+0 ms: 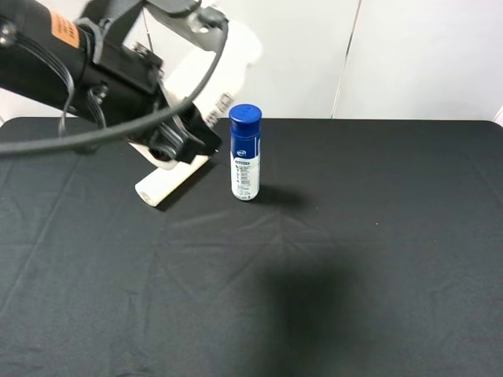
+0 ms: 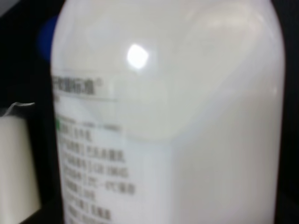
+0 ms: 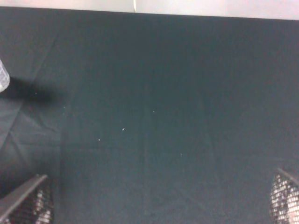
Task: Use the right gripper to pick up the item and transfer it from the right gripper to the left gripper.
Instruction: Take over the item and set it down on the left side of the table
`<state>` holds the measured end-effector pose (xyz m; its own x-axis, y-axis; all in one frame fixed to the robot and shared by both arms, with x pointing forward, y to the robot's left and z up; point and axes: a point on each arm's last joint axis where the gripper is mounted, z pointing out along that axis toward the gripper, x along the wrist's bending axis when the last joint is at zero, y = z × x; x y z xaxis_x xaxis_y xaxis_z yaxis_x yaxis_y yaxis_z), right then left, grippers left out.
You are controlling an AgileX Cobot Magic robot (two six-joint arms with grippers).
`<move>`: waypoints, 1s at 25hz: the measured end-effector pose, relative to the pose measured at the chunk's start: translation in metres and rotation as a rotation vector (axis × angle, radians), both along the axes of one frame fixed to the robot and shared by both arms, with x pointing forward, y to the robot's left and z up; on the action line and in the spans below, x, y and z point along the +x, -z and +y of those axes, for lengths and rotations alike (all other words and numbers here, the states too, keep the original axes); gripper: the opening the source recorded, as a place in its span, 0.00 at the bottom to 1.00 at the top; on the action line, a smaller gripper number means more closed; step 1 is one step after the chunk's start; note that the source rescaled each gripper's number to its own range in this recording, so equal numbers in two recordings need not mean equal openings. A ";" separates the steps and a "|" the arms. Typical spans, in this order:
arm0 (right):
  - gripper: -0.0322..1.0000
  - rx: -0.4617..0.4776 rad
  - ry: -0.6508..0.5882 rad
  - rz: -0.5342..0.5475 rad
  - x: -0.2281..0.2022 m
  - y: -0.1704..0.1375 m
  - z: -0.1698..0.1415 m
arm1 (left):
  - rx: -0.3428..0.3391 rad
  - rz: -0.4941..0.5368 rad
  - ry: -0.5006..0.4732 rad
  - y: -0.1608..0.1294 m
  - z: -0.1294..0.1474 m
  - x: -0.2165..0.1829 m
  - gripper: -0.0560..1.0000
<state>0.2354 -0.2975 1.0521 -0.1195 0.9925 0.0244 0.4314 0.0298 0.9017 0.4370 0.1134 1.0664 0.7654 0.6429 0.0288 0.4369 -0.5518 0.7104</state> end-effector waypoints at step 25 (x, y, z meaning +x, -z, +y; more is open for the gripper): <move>1.00 0.001 -0.001 0.000 0.000 0.000 0.000 | -0.014 0.047 -0.592 0.009 0.135 0.065 0.07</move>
